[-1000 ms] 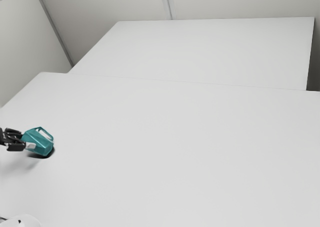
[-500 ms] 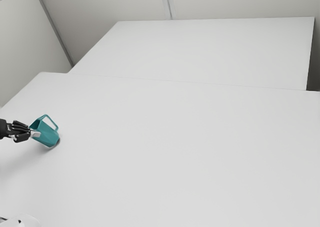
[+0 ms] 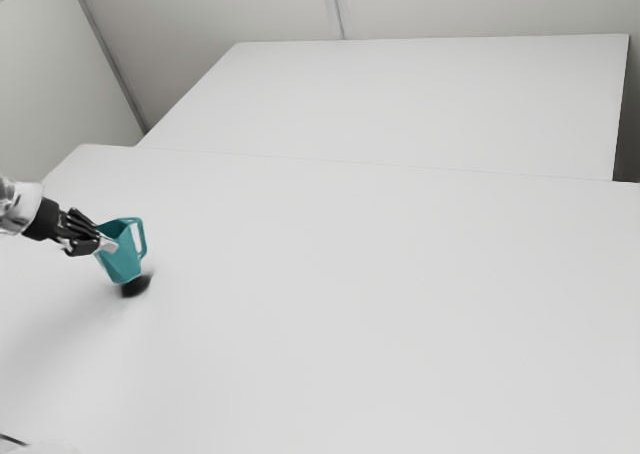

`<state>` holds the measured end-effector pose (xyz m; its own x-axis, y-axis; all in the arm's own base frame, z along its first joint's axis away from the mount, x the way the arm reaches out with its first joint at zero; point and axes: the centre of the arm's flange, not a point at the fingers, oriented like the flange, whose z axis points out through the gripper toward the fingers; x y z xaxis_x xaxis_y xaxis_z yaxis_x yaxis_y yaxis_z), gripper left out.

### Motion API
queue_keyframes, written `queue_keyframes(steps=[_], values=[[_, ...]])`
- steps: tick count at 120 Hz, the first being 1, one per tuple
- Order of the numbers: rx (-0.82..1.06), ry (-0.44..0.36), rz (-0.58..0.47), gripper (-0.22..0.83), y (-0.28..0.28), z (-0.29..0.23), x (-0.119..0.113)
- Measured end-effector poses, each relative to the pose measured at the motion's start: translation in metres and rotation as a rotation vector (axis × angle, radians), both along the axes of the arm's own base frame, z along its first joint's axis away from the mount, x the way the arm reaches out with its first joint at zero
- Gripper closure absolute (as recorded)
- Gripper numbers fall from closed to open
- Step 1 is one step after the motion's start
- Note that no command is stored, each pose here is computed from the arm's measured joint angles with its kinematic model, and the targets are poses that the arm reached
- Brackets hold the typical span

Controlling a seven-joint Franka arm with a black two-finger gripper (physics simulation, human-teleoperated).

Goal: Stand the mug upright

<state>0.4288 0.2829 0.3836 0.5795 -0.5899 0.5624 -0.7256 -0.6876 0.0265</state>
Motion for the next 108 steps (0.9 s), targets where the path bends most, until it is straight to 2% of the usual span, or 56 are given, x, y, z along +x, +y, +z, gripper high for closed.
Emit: queue_keyframes(steps=[16, 42, 65, 77, 108], values=[[0.063, 0.083, -0.030, 0.79, -0.037, 0.006, 0.019], [0.172, 0.167, -0.035, 0.79, -0.094, 0.033, 0.042], [0.198, 0.231, 0.017, 0.79, -0.132, 0.034, 0.056], [0.211, 0.245, 0.053, 0.79, -0.150, 0.031, 0.066], [0.252, 0.221, 0.132, 0.79, -0.191, 0.029, 0.092]])
